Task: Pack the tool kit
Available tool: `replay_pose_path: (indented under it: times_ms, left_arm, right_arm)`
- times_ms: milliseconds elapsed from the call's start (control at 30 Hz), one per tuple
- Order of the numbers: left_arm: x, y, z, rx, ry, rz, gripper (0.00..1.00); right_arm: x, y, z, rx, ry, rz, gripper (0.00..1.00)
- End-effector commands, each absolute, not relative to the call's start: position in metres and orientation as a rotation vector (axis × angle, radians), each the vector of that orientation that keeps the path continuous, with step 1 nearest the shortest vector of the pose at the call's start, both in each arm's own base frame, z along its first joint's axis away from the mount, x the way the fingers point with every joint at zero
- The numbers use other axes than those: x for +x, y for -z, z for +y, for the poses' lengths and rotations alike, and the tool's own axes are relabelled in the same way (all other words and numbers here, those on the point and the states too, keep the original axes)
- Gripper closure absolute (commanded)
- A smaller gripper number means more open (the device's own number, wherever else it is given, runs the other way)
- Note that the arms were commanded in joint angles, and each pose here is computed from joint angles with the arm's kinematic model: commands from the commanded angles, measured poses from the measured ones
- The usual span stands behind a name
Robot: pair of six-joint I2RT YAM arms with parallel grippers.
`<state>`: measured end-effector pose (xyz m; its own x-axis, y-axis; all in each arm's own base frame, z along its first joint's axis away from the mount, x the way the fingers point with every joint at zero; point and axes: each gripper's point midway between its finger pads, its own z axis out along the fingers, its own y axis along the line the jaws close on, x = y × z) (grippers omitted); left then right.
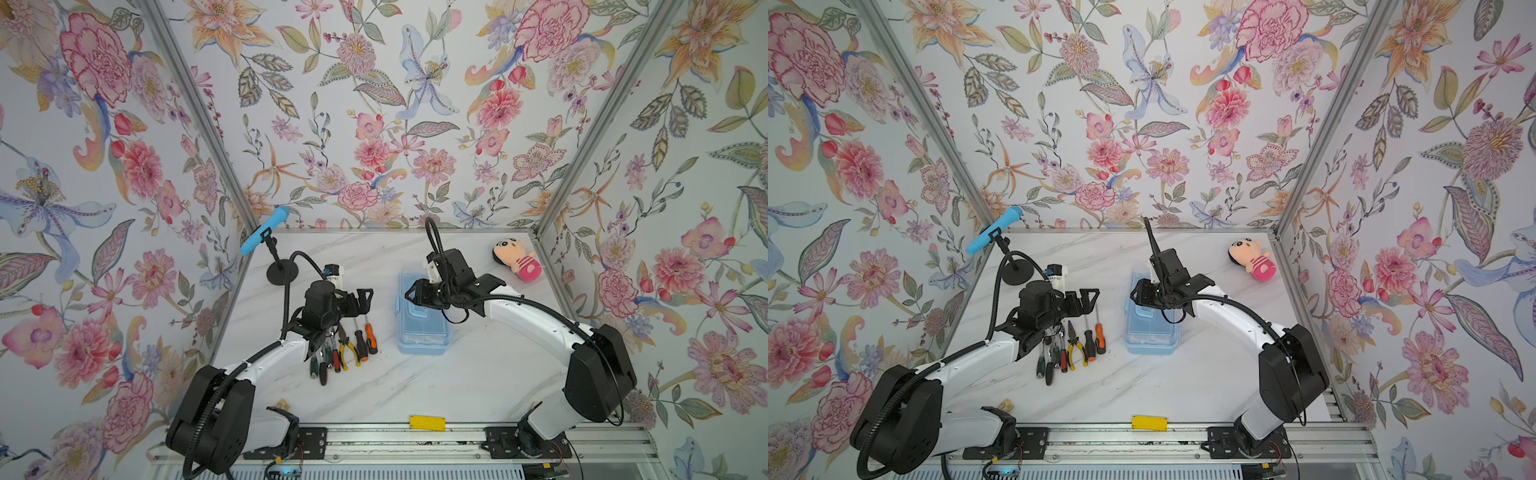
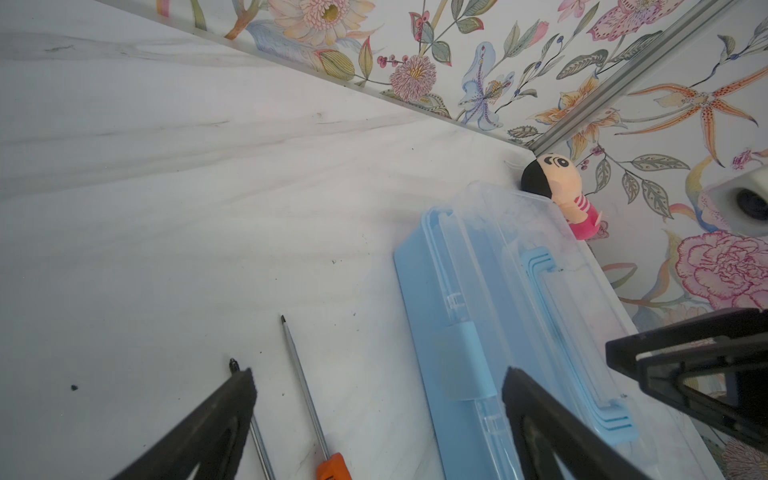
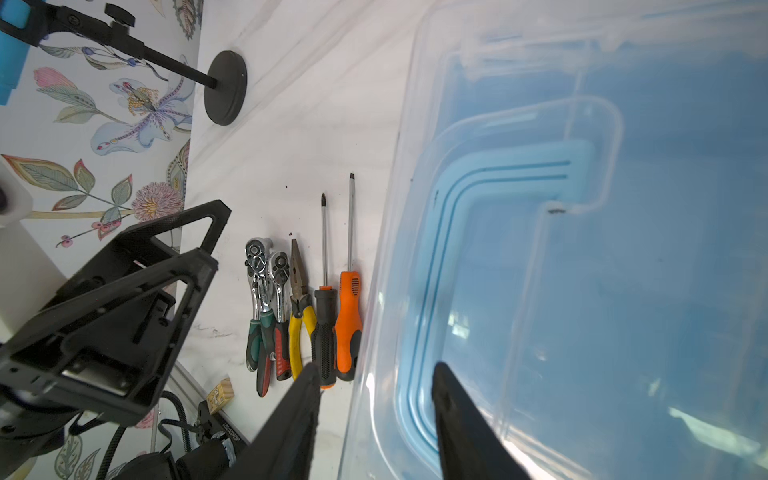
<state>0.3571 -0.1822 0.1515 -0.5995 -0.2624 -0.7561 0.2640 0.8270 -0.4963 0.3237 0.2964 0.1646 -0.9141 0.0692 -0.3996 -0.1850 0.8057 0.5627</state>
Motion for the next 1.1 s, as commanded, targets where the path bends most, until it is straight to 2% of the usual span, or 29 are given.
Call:
replay_pose_path:
  times_ms: [0, 400, 500, 733, 967, 1067]
  left_arm:
    - [0.356, -0.145, -0.193, -0.001, 0.779, 2.089, 0.04]
    - [0.362, -0.132, -0.21, 0.016, 0.776, 2.102, 0.05]
    - [0.365, -0.127, -0.217, 0.03, 0.792, 2.109, 0.05]
    - [0.371, -0.113, -0.239, 0.079, 0.832, 2.139, 0.06]
    - [0.376, -0.104, -0.257, 0.123, 0.859, 2.159, 0.06]
    - [0.378, -0.103, -0.261, 0.138, 0.867, 2.16, 0.06]
  right_arm:
    - [0.32, -0.149, 0.297, -0.06, -0.869, 2.634, 0.54]
    - [0.317, -0.123, 0.3, 0.045, -0.887, 2.713, 0.54]
    - [0.312, -0.123, 0.311, 0.041, -0.998, 2.705, 0.54]
    - [0.305, -0.128, 0.326, 0.101, -1.435, 2.562, 0.55]
    - [0.303, -0.13, 0.323, 0.082, -1.58, 2.504, 0.56]
    - [0.3, -0.132, 0.325, 0.029, -1.616, 2.493, 0.53]
